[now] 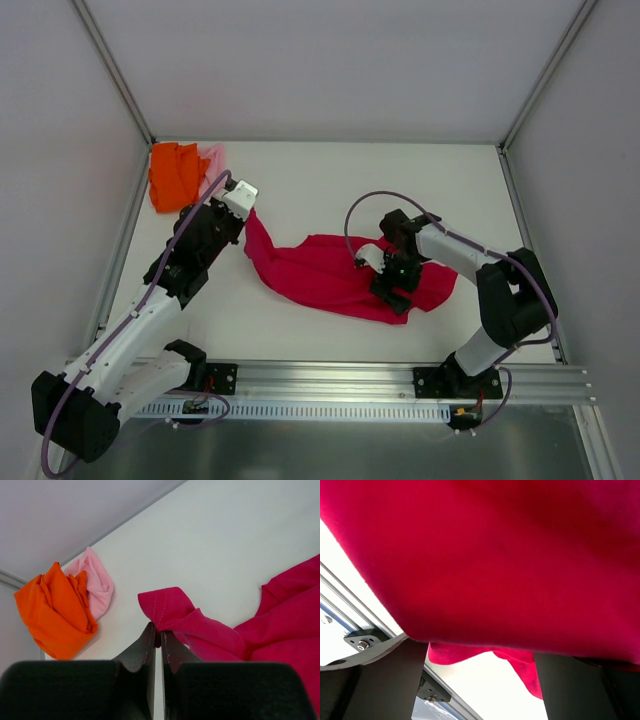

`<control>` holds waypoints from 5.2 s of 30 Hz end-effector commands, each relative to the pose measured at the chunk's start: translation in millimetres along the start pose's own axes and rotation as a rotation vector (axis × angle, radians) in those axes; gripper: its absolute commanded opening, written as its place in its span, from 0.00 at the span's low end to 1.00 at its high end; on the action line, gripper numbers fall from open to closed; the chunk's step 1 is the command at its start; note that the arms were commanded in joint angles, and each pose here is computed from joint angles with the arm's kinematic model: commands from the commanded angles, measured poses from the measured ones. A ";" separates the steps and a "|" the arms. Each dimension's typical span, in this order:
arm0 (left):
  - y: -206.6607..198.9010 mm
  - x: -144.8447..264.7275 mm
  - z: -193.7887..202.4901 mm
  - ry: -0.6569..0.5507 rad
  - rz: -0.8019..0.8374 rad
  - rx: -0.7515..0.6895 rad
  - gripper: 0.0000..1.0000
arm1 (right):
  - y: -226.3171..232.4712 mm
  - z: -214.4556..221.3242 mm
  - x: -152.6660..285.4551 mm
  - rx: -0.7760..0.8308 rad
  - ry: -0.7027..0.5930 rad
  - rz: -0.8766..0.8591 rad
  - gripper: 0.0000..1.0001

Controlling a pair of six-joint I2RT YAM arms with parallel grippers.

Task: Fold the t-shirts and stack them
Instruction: Flatten out the tshirt

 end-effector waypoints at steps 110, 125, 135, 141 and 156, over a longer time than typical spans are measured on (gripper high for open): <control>58.8 -19.8 -102.5 -0.284 -0.346 0.082 0.00 | -79.5 66.0 280.0 -0.718 -0.239 1.744 0.01; 96.0 -148.5 -89.0 0.002 -0.405 0.121 0.00 | -208.2 81.2 260.2 -0.826 0.005 1.621 0.01; 99.4 -150.8 -131.9 -0.038 -0.371 0.177 0.00 | -182.3 78.1 305.4 -0.924 -0.104 1.788 0.01; 102.4 -130.7 -165.0 -0.120 -0.369 0.194 0.00 | -142.3 74.0 332.7 -0.873 -0.258 1.896 0.01; 79.7 -167.7 -141.2 0.082 -0.200 0.193 0.00 | -191.2 32.5 296.6 -0.668 -0.290 1.730 0.01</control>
Point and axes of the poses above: each gripper's point midway between its finger pads, its own x axis back along the fingers, its own y axis along the line the jaws close on, z = x × y, the point moved 10 cm from there along x, back along the fingers, and after that the axes turned 13 degrees about x, right-handed, at the moved point
